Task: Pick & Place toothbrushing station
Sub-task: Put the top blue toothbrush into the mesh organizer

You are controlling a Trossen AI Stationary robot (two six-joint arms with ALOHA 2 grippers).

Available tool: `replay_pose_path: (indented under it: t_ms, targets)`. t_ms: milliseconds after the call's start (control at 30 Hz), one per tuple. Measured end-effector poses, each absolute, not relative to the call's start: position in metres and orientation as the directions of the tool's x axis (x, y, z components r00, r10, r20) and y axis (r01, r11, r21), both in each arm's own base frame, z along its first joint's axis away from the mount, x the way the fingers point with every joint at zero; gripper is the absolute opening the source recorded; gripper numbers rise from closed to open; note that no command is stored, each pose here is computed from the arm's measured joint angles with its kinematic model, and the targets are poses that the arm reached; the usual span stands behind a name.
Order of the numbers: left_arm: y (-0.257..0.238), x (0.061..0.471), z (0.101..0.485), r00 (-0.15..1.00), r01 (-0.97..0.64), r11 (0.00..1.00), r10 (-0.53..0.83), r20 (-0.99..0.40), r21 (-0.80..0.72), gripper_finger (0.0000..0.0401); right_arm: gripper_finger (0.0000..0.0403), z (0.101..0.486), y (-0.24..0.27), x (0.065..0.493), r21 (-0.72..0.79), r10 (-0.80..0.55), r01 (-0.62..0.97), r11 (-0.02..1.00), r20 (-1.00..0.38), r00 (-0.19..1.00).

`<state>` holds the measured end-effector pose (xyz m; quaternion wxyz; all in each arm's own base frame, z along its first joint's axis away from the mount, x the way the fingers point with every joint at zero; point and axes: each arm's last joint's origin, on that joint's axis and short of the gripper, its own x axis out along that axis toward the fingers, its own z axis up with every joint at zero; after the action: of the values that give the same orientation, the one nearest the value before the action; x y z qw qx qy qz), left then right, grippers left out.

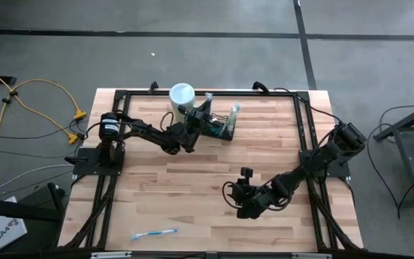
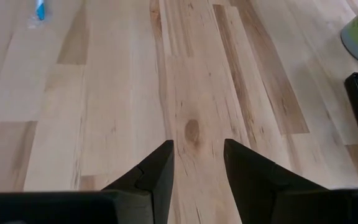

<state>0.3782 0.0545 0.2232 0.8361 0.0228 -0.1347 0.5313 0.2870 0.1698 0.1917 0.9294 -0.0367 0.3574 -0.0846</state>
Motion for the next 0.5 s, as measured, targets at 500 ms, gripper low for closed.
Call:
replay_pose_path:
  t_ms: [500]
  targets:
    - [0.062, 0.385, 0.194, 0.379, -0.909, 0.405, 0.901, 0.209, -0.099, 0.0001, 0.0133, 0.192, 0.170, 0.287, -0.119, -0.171, 0.123, 0.985, -0.663, 0.729]
